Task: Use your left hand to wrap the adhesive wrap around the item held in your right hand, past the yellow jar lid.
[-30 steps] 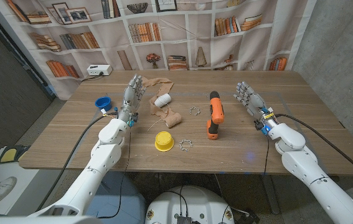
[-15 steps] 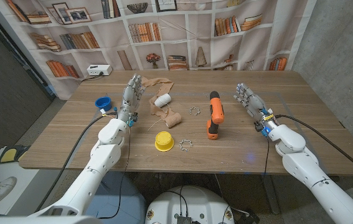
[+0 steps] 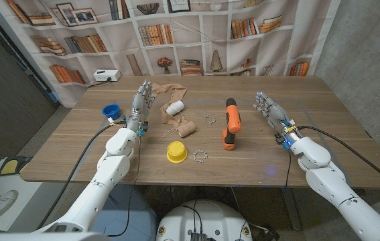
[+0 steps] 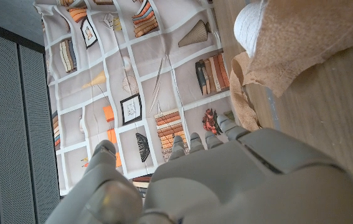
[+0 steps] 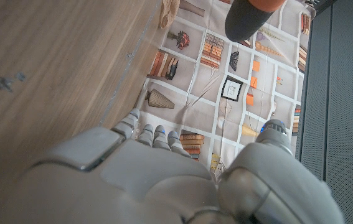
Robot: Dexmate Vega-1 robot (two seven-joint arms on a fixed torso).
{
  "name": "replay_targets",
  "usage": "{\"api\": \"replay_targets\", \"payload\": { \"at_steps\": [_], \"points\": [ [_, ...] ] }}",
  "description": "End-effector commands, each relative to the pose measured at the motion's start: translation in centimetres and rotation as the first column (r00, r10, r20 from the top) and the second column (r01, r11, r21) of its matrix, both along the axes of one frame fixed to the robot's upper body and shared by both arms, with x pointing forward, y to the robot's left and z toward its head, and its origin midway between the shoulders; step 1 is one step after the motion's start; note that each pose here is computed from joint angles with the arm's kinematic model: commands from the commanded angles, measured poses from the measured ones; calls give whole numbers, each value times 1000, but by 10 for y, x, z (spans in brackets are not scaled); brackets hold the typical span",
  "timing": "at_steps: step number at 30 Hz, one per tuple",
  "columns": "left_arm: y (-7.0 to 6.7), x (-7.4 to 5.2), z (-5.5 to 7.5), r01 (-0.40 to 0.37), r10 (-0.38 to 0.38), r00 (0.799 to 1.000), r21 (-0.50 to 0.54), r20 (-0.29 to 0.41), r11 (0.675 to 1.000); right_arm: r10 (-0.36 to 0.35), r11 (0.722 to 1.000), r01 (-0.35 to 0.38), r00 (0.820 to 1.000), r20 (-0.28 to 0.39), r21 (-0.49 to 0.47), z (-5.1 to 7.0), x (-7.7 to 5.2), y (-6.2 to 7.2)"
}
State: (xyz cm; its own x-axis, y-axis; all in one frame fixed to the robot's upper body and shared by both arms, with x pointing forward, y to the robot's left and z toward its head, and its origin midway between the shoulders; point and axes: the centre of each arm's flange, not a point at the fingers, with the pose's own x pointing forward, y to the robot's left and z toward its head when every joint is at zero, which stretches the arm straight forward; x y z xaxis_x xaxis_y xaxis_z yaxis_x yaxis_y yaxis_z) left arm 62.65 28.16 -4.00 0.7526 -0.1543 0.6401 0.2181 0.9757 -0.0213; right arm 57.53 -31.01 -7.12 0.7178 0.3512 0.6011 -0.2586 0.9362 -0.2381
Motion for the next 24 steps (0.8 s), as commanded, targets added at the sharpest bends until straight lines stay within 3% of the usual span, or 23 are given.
{"api": "replay_targets", "payload": {
  "at_steps": [1, 24],
  "points": [
    [-6, 1, -1, -5, 5, 1000, -8, -3, 1000, -21, 1000, 21, 1000, 0, 1, -5, -5, -8],
    [-10, 1, -2, -7, 7, 1000, -4, -13, 1000, -80, 996, 80, 997, 2, -31, -17, -23, -12]
  ]
}}
